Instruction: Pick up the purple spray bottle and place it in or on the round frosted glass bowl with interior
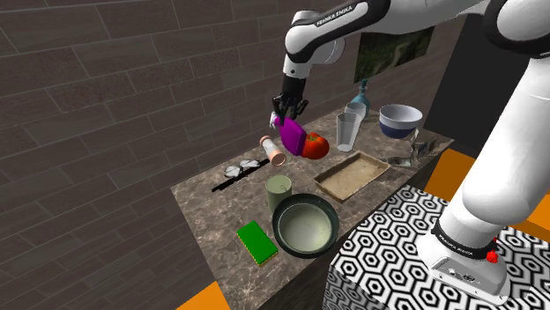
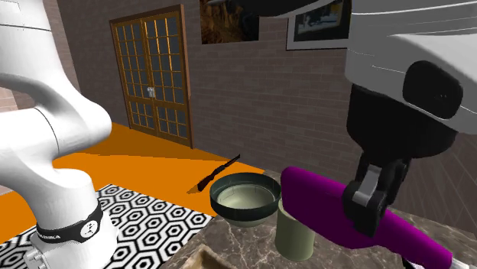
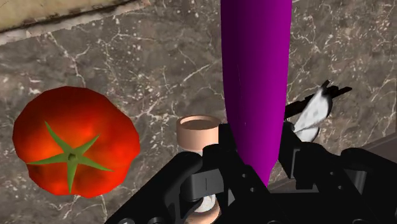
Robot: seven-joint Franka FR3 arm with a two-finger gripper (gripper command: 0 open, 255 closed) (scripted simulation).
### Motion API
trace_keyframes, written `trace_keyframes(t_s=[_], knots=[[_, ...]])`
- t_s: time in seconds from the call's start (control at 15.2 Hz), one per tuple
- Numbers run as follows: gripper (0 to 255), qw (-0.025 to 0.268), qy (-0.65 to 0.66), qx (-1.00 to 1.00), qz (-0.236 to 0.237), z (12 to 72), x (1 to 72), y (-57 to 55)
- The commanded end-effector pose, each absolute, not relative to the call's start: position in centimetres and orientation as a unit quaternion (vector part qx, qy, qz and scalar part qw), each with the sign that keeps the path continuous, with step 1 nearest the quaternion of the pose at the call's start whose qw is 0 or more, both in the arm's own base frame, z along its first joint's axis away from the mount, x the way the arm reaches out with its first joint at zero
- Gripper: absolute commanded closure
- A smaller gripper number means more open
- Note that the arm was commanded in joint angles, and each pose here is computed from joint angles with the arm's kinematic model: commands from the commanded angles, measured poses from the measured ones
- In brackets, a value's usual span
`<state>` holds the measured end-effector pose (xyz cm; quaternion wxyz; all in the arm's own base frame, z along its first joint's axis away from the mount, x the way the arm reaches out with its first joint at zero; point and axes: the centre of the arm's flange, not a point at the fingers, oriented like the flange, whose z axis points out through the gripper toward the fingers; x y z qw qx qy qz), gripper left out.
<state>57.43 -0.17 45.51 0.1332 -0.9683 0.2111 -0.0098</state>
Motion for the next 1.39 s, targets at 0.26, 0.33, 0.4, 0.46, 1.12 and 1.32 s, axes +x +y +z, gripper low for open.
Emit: trace_keyframes(t_s=[0.26, 0.33, 0.4, 0.46, 1.12, 1.32], knots=[[255, 0.133, 0.212, -0.968, -0.01, 45.8, 51.5, 5.2], [255, 0.133, 0.212, -0.968, -0.01, 45.8, 50.6, 6.1], [255, 0.133, 0.212, -0.968, -0.01, 45.9, 49.6, 7.0], [255, 0.133, 0.212, -0.968, -0.01, 45.9, 48.7, 7.9], [255, 0.133, 0.212, -0.968, -0.01, 46.4, 39.1, 17.0], [255, 0.133, 0.212, -0.968, -0.01, 46.5, 36.5, 19.6]])
